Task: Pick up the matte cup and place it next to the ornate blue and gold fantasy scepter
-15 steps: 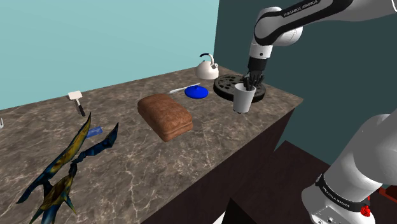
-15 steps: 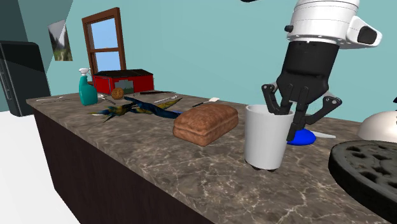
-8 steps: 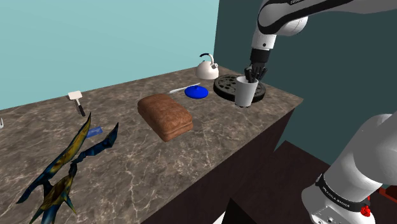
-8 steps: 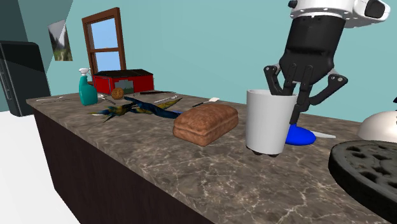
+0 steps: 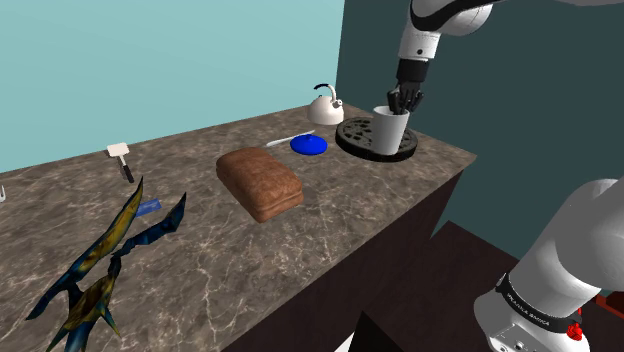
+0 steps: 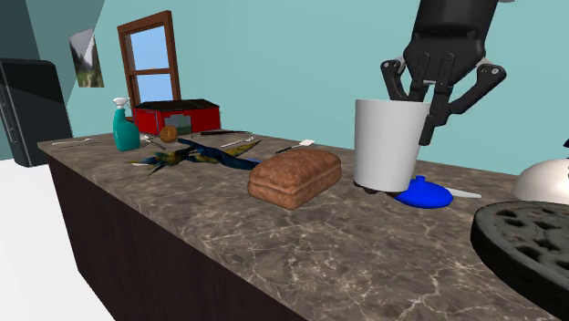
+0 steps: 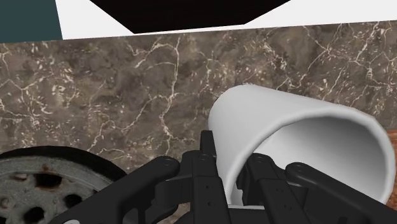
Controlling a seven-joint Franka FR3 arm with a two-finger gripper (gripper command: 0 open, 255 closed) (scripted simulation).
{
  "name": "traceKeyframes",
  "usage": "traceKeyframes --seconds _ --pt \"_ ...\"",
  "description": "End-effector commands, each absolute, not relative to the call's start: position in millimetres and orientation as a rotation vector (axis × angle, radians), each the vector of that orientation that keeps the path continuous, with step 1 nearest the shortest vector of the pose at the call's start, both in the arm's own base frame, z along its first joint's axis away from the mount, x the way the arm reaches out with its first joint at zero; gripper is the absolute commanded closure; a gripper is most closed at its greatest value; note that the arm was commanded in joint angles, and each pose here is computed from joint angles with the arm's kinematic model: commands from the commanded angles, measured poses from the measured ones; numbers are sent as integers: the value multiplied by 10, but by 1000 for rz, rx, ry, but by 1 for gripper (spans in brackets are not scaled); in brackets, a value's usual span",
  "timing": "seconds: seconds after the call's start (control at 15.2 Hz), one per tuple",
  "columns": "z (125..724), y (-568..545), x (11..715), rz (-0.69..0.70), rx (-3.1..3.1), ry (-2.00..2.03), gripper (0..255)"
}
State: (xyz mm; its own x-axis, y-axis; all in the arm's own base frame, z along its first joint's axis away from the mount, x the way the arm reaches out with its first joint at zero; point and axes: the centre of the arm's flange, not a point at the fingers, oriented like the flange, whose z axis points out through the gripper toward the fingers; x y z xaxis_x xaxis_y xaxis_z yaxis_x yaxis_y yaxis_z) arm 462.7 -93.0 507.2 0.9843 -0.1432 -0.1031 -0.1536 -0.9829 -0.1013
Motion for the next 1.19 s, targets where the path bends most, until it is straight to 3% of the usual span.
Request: traceKeyframes --seconds 0.0,0.53,1.12 --pt "5183 -935 4623 145 -3020 227 255" --pt "5599 -935 4623 145 -3020 227 255" --pt "5601 253 4629 145 -3020 227 255"
